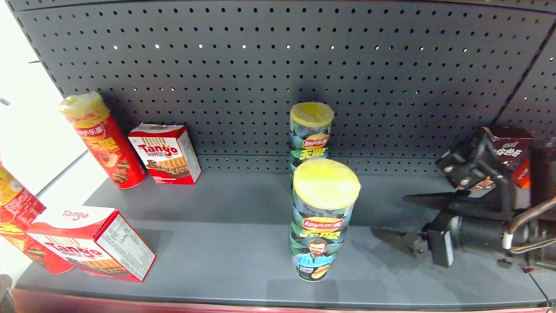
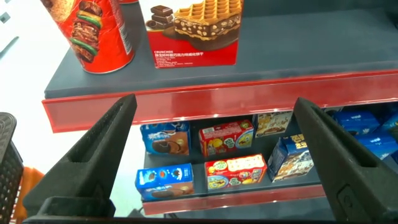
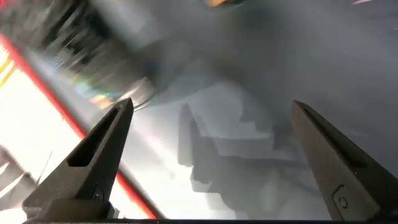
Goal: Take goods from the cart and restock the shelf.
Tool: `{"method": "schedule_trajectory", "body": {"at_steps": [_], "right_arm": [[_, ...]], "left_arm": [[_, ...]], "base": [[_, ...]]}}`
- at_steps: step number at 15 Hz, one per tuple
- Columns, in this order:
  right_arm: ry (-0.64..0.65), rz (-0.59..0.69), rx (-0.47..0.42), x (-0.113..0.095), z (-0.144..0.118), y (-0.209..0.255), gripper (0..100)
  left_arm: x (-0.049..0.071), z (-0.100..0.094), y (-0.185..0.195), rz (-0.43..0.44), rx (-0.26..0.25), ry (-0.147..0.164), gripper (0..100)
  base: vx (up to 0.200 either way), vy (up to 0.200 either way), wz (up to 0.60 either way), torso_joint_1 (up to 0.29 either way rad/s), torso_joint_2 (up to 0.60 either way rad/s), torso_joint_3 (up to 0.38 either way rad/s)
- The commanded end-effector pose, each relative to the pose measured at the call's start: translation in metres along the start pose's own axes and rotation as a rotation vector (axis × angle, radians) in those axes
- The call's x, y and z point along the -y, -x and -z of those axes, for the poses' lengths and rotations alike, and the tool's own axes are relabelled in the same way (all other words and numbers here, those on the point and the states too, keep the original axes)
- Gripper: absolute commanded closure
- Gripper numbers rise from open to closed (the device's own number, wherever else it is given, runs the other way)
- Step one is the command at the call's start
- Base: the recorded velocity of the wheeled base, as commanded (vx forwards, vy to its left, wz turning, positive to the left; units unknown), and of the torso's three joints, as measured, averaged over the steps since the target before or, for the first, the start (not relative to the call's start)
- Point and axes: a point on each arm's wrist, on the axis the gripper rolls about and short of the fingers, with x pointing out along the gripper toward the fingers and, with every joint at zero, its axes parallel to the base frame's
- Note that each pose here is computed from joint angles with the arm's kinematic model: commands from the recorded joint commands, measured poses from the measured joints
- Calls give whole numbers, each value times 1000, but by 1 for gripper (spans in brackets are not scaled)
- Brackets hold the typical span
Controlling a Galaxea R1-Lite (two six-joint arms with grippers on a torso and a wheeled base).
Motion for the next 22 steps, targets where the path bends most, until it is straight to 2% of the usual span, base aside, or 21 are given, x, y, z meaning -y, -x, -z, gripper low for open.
{"method": "schedule_trajectory", "body": {"at_steps": [1,2,3,4,7,10,12,13,14,15,16,18,22], "right_arm": [[-39,206,199,26,-12,69,0],[-48,263,230,30,-9,85,0],[-61,395,296,31,3,121,0],[-60,454,327,26,14,138,0],[-39,616,431,-9,72,182,0],[-62,631,384,-34,126,191,0],[-77,641,352,-51,174,190,0],[-98,652,312,-51,189,183,0],[-124,724,322,-46,196,177,0],[-129,734,332,-45,198,175,0],[-167,667,335,-43,210,163,0],[-233,666,340,-43,212,163,0],[-201,684,325,-43,212,163,0]], "left_arm": [[0,0,0,-1,-2,0,0],[0,0,0,-1,0,0,0],[0,0,0,1,0,-2,0],[0,0,0,1,0,-2,0],[0,0,0,1,-2,-2,0],[0,0,0,1,0,-3,0],[0,0,0,-1,1,-2,0],[0,0,0,1,0,-3,0],[0,0,0,-1,1,-4,0],[0,0,0,-1,1,-2,0],[0,0,0,-1,1,-4,0],[0,0,0,1,0,-3,0],[0,0,0,-2,1,-2,0]], "base": [[0,0,0,0,0,0],[0,0,0,0,0,0],[0,0,0,0,0,0],[0,0,0,0,0,0],[0,0,0,0,0,0],[0,0,0,0,0,0],[0,0,0,0,0,0],[0,0,0,0,0,0],[0,0,0,0,0,0],[0,0,0,0,0,0],[0,0,0,0,0,0],[0,0,0,0,0,0],[0,0,0,0,0,0]]}}
